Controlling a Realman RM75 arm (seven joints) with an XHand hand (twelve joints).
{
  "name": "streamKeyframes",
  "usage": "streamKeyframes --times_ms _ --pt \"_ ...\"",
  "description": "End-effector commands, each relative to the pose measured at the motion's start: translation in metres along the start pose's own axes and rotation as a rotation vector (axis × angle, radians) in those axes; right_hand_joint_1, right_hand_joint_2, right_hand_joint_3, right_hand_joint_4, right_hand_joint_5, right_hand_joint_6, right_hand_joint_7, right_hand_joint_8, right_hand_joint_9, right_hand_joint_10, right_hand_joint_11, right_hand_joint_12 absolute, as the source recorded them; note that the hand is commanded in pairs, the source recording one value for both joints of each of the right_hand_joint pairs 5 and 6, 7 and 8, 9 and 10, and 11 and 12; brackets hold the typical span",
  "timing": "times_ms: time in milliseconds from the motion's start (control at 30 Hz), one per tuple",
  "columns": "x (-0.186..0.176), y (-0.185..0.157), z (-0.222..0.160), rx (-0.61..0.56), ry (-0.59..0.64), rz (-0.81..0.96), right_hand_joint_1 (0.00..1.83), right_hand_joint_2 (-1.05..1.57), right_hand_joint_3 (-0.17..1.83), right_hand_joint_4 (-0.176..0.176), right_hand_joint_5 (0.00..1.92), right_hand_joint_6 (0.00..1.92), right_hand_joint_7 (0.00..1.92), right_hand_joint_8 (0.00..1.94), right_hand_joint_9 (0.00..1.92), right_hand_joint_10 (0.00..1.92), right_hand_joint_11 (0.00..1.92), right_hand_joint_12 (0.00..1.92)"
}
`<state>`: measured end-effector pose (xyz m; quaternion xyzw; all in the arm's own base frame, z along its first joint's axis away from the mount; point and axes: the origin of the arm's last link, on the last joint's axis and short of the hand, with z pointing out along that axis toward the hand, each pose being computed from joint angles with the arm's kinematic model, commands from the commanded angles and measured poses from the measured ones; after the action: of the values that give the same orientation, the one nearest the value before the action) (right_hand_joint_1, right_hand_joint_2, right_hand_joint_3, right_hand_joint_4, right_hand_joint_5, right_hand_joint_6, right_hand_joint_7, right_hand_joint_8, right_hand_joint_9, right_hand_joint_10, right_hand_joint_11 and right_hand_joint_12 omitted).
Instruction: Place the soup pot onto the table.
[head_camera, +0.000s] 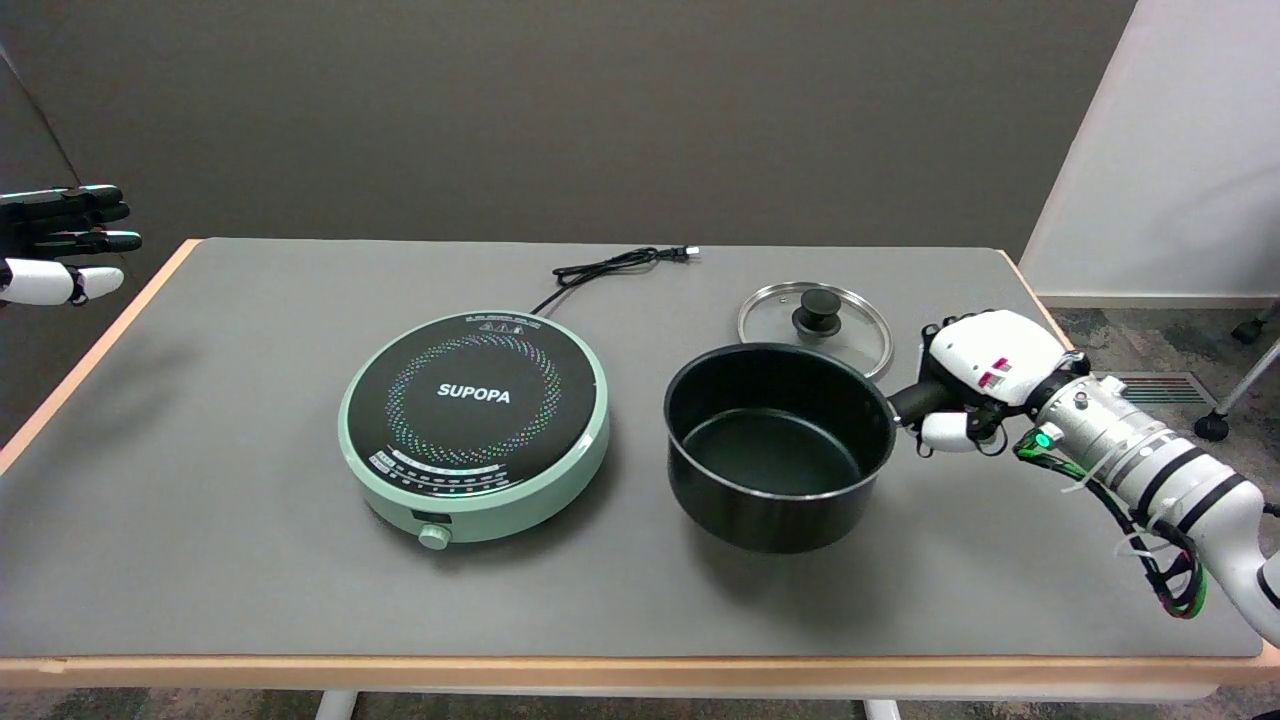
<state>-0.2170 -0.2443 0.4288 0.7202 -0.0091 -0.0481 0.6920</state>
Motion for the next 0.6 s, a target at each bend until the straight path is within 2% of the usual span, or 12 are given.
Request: streamKeyframes --times_ms 33,467,600 --pt "-0.012 0.0 0.01 0.143 -0.022 0.041 0.94 1.12 1.34 -0.021 1.92 1.92 1.92 1.92 1.92 1.92 1.92 1.92" --pt "-0.028 0.072 -0.012 0.002 -0.025 0.101 0.94 1.12 1.36 -0.021 1.92 1.92 1.92 1.92 1.92 1.92 1.92 1.92" --pt "-0.034 0.1 -0.024 -0.087 -0.023 0.125 0.94 1.12 1.36 -0.022 1.92 1.92 1.92 1.92 1.92 1.92 1.92 1.92"
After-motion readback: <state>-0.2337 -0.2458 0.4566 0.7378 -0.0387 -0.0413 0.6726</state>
